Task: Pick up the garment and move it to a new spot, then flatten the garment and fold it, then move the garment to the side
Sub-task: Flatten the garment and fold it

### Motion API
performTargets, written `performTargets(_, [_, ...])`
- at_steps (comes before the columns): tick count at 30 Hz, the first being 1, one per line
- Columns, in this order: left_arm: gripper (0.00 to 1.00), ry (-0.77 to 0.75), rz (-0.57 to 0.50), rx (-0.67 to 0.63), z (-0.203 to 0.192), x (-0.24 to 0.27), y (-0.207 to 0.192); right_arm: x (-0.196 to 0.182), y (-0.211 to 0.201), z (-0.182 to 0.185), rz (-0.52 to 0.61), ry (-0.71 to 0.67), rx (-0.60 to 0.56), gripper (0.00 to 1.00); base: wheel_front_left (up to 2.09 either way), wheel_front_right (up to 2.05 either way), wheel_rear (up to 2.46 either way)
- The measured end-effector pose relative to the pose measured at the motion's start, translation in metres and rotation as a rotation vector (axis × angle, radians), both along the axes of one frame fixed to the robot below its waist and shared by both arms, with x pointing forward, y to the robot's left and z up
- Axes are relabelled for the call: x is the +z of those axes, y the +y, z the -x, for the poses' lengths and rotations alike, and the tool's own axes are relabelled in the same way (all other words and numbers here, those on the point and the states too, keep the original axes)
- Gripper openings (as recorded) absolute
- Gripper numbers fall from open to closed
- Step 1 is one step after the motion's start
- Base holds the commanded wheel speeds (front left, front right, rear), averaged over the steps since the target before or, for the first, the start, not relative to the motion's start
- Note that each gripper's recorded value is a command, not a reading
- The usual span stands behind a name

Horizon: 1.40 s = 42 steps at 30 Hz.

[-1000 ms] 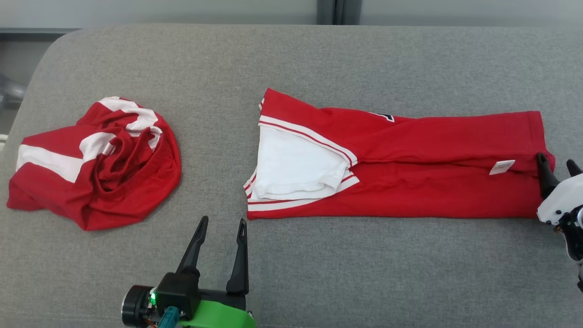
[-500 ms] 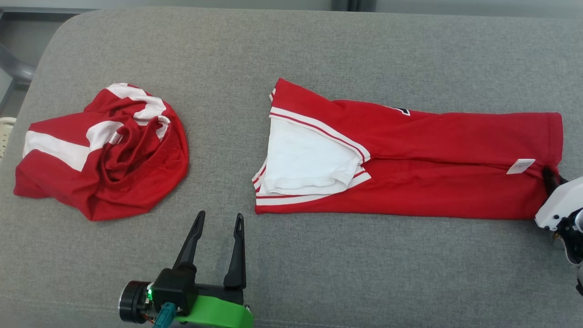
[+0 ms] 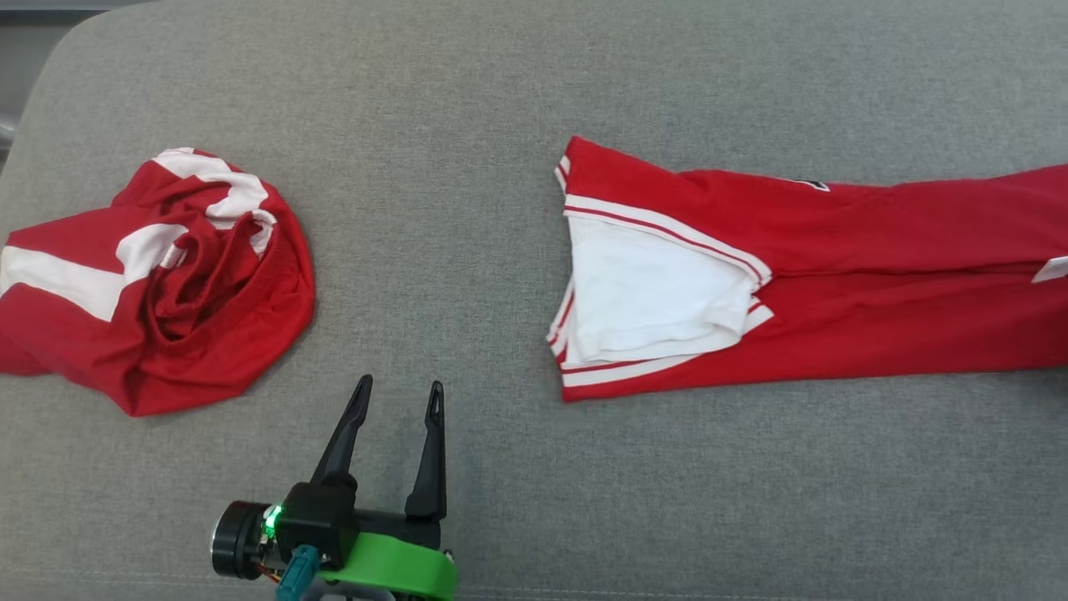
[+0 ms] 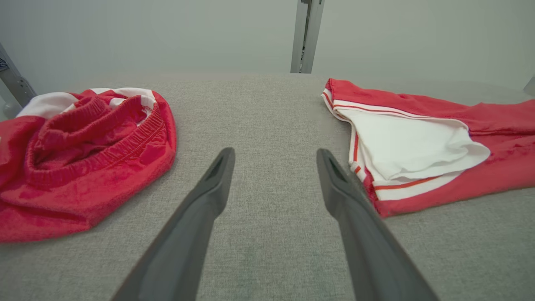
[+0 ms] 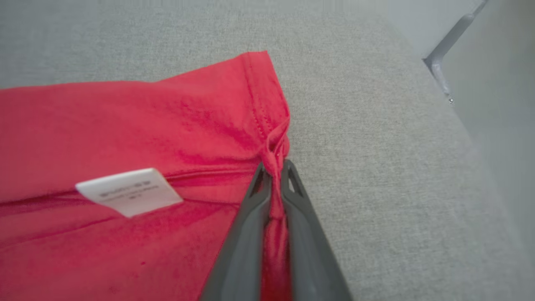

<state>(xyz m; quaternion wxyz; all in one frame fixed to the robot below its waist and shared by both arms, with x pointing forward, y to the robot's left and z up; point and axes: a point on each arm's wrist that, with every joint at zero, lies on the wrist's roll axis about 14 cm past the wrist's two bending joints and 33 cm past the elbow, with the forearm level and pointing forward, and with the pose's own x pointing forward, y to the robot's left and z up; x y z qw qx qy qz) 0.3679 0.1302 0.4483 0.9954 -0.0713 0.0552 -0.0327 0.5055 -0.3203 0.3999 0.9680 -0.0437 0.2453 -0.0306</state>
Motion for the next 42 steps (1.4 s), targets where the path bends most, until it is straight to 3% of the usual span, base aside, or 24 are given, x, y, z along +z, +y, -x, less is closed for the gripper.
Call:
performTargets(4, [1.0, -0.004, 0.0, -0.025, -0.005, 0.0, -0.007, 0.028, -0.032, -0.006, 0.124, -0.038, 0.004, 0.0, 0.0, 0.0, 0.0])
performTargets(8, [1.0, -0.009, 0.004, -0.044, -0.007, 0.0, -0.013, 0.056, -0.03, -0.018, 0.153, -0.106, 0.03, 0.0, 0.0, 0.0, 0.0])
performTargets(13, [1.0, -0.023, 0.01, -0.064, -0.005, 0.005, -0.018, 0.087, 0.021, -0.032, 0.065, -0.201, 0.127, 0.0, 0.0, 0.0, 0.0])
performTargets(21, [1.0, -0.068, 0.026, -0.054, 0.0, 0.022, -0.018, 0.107, 0.103, -0.019, -0.05, -0.235, 0.307, 0.0, 0.0, 0.0, 0.0])
performTargets(29, [1.0, -0.065, 0.024, 0.0, 0.01, 0.023, -0.003, 0.108, 0.21, 0.005, -0.212, -0.23, 0.478, 0.0, 0.0, 0.0, 0.0])
performTargets(42, [1.0, -0.04, 0.033, 0.055, 0.02, 0.018, 0.01, 0.086, 0.296, 0.025, -0.343, -0.147, 0.602, 0.0, 0.0, 0.0, 0.0])
